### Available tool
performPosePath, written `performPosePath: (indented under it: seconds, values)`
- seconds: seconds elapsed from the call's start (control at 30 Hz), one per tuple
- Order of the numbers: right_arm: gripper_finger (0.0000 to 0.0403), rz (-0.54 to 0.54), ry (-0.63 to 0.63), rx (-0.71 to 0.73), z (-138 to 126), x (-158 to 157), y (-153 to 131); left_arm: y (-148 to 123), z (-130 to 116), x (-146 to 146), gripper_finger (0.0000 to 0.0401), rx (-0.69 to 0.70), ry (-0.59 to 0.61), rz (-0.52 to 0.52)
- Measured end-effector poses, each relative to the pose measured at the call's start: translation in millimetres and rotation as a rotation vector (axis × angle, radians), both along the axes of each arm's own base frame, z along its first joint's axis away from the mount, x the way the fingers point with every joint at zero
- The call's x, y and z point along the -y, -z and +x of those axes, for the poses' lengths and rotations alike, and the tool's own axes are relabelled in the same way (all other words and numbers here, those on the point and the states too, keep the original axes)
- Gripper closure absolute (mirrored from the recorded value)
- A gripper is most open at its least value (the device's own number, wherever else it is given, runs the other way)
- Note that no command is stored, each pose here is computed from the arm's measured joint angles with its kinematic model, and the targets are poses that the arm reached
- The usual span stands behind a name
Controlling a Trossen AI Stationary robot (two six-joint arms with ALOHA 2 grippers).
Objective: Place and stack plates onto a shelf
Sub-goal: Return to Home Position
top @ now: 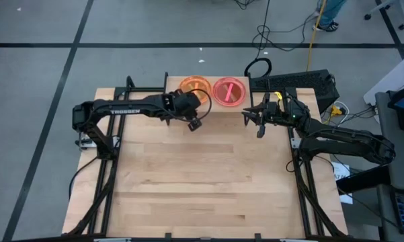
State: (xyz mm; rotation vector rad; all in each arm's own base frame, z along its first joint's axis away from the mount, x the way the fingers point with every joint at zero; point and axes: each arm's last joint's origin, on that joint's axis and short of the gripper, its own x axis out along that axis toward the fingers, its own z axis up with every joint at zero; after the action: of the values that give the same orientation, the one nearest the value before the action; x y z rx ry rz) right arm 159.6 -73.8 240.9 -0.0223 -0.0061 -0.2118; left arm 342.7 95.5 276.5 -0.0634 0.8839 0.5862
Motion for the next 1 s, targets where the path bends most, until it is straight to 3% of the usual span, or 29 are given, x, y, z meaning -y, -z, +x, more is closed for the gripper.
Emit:
performPosePath:
  seconds: [0.27, 0.43, 0.8, 1.0]
  values:
    - [0.0342, 0.010, 0.000, 0.003, 0, 0, 0, -1, -2, 14, 0.0313, -0.004, 0.096, -0.099]
    - [0.0342, 0.026, -0.002, 0.070, -4, -2, -8, -28, -19, 32, 0.0313, 0.056, 0.133, -0.125]
    - [0.0342, -0.069, 0.040, 0.215, -30, -14, -32, -99, -72, 71, 0.0313, 0.284, 0.189, 0.019]
    - [0.0342, -0.134, 0.079, 0.126, -52, -23, -44, -116, -101, 88, 0.0313, 0.358, 0.215, 0.091]
